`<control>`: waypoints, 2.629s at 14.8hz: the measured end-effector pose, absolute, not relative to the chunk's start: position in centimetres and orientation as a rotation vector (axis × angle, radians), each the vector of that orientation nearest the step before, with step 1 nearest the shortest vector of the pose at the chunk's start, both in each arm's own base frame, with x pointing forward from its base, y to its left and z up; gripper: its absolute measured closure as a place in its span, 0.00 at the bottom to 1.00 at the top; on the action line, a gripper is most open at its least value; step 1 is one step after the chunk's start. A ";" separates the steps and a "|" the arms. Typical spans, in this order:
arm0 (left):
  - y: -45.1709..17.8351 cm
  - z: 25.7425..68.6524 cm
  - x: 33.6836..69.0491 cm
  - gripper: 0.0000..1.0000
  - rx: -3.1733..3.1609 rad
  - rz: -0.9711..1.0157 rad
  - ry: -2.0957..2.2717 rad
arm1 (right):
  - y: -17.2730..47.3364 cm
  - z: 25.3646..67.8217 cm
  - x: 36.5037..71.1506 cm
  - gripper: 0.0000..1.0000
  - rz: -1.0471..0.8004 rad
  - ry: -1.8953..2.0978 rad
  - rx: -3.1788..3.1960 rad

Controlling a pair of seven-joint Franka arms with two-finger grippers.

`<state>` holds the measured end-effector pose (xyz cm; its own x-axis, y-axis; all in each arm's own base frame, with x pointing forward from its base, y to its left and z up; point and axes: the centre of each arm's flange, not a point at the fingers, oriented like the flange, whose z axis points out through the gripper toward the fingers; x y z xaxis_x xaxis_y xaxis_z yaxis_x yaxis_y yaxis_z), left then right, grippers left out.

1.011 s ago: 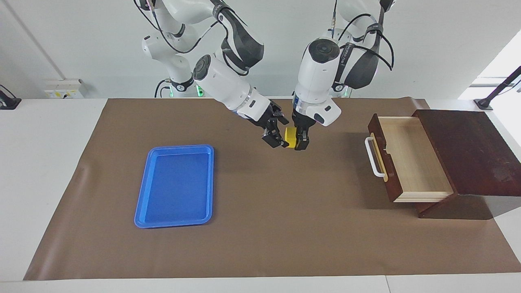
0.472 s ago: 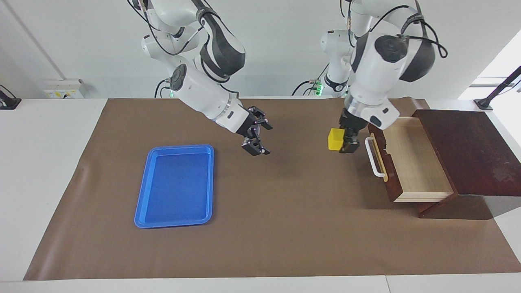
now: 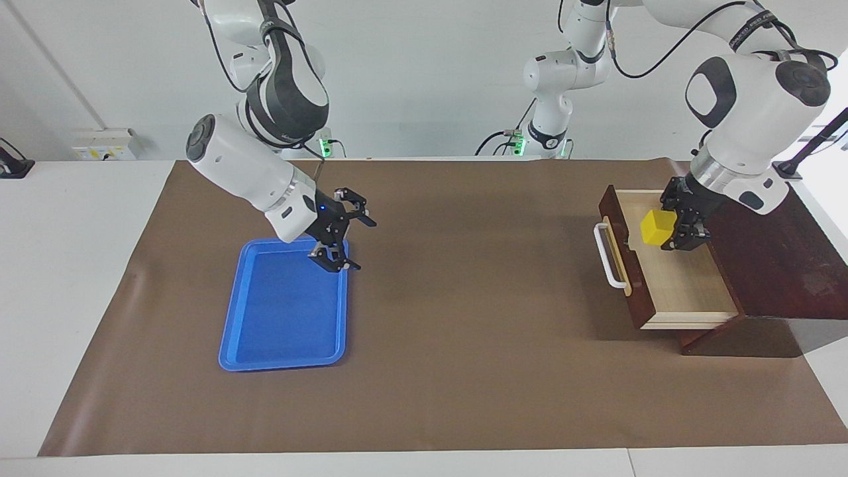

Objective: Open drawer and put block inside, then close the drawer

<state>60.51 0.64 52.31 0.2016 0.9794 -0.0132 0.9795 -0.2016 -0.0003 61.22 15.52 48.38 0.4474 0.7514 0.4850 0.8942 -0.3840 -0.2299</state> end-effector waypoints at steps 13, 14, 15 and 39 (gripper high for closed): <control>4.4 42.5 55.9 0.44 2.440 -0.029 1.998 | 3.6 59.2 54.5 0.00 -0.014 -0.777 -2.830; 4.6 42.5 55.7 0.44 2.443 -0.026 1.992 | 2.7 60.1 54.0 0.00 0.025 -0.739 -2.862; 4.6 42.7 55.7 0.36 2.446 -0.017 1.984 | 2.0 61.0 53.5 0.00 0.060 -0.705 -2.902; 5.8 45.2 58.7 0.00 2.590 0.150 1.865 | -2.0 66.3 49.0 0.00 0.173 -0.143 -3.175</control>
